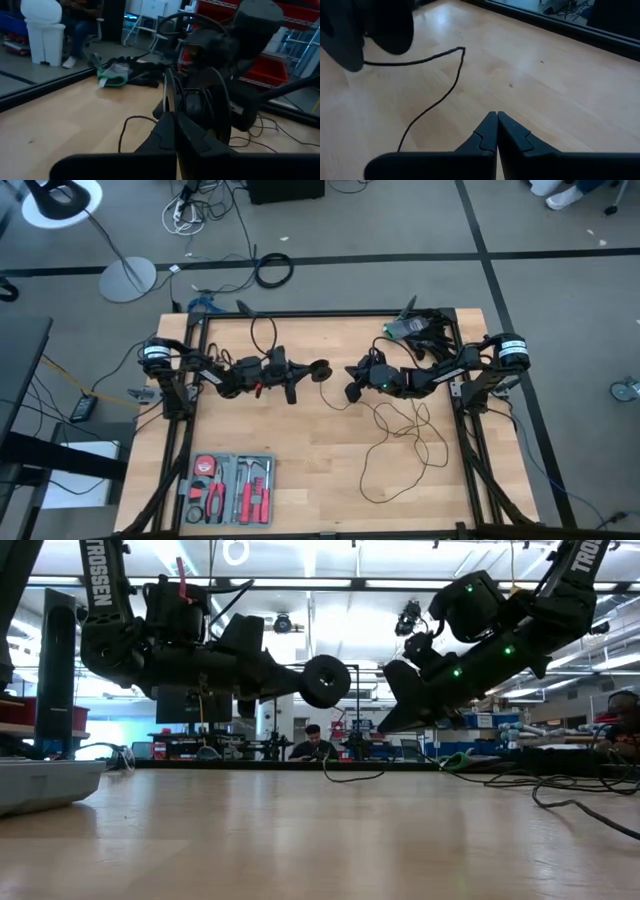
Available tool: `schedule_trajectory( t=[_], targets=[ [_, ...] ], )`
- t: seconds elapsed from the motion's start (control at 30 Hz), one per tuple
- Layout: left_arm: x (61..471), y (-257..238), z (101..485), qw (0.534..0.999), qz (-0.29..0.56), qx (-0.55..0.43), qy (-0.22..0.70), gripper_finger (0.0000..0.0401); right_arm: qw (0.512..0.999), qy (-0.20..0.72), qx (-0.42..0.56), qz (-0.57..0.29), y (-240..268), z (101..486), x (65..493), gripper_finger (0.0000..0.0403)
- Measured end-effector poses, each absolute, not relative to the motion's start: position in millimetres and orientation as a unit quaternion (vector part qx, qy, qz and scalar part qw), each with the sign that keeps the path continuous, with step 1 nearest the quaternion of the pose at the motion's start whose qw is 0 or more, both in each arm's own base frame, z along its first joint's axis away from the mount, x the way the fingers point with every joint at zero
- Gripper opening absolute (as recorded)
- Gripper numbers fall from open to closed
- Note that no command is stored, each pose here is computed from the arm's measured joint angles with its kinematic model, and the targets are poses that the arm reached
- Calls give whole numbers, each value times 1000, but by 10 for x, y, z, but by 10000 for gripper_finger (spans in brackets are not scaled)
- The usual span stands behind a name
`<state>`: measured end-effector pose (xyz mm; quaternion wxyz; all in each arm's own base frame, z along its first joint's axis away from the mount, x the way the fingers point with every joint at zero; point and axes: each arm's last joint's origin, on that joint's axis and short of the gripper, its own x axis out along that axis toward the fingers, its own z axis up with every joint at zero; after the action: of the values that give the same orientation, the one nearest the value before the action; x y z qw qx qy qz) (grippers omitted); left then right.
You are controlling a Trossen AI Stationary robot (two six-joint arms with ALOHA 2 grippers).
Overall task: Coil cords
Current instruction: Coil the black wire on the spool
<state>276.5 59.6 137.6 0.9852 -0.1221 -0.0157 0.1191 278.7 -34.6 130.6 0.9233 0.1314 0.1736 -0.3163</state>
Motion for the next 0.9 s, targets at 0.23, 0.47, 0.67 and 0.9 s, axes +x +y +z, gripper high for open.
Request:
schedule_trajectory(
  t=[0.23,0.47,0.67,0.9],
  targets=[
    [2765,597,1377,984,119,-132,-18,1,925,112,180,-315,-351,1394,2827,5],
    [2755,595,1447,984,119,-131,-30,1,924,127,172,-316,-351,1320,2837,8],
    [2723,589,1568,984,119,-129,-29,1,925,125,174,-313,-350,1048,2916,12],
    [2697,583,1616,985,122,-119,-12,1,950,59,165,-260,-328,853,3095,39]
  ],
)
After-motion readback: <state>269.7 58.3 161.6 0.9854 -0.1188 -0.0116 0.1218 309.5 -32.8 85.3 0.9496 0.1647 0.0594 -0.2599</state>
